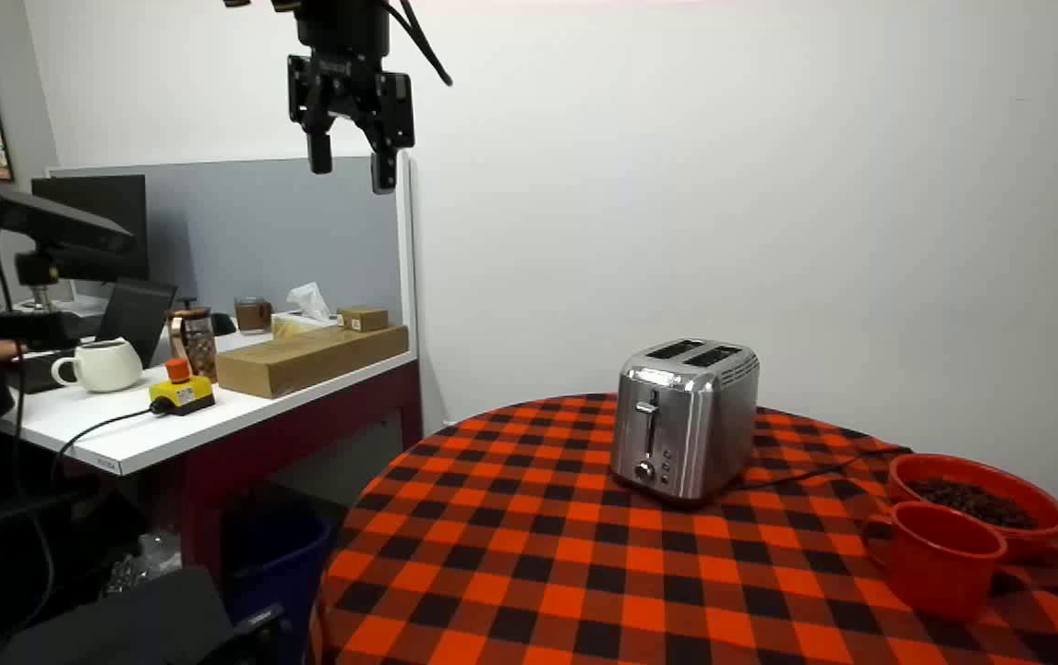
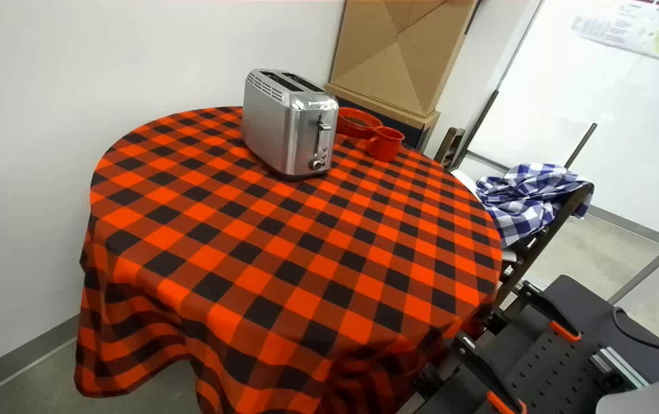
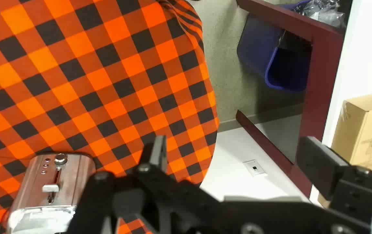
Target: Push down the lever on the toaster
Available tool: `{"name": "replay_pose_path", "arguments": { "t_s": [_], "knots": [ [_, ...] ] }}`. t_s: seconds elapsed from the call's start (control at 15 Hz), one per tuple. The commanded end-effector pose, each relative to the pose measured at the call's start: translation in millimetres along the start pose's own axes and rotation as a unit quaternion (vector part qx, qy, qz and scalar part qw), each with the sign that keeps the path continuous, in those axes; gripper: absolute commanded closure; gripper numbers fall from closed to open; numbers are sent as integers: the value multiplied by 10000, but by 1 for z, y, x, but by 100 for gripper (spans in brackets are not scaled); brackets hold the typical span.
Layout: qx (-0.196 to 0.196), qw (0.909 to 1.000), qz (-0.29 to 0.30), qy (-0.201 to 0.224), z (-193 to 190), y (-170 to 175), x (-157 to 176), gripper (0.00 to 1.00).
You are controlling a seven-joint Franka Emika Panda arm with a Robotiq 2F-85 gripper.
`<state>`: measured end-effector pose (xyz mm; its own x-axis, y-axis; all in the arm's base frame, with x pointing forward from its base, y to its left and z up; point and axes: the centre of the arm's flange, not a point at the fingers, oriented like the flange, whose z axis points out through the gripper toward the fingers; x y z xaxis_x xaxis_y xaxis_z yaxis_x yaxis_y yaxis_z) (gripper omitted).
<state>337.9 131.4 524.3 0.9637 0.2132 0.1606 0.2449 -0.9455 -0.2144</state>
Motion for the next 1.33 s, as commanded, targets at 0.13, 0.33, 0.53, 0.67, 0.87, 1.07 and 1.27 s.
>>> {"name": "replay_pose_path", "arguments": {
  "t_s": [0.13, 0.33, 0.53, 0.67, 0.87, 1.07, 1.27],
  "knots": [
    [-122, 9999, 28, -108, 1, 13, 9, 0],
    [-521, 9985, 63, -176, 8, 52, 31, 0],
    [-904, 9956, 21, -251, 22, 96, 54, 0],
    [-1213, 9921, -159, -287, 36, 120, 73, 0],
    [-1496, 9874, -467, -203, 64, 145, 109, 0],
    [-1716, 9833, -609, 34, 91, 163, 141, 0],
    [-1832, 9811, -567, 252, 115, 184, 165, 0]
  ]
}}
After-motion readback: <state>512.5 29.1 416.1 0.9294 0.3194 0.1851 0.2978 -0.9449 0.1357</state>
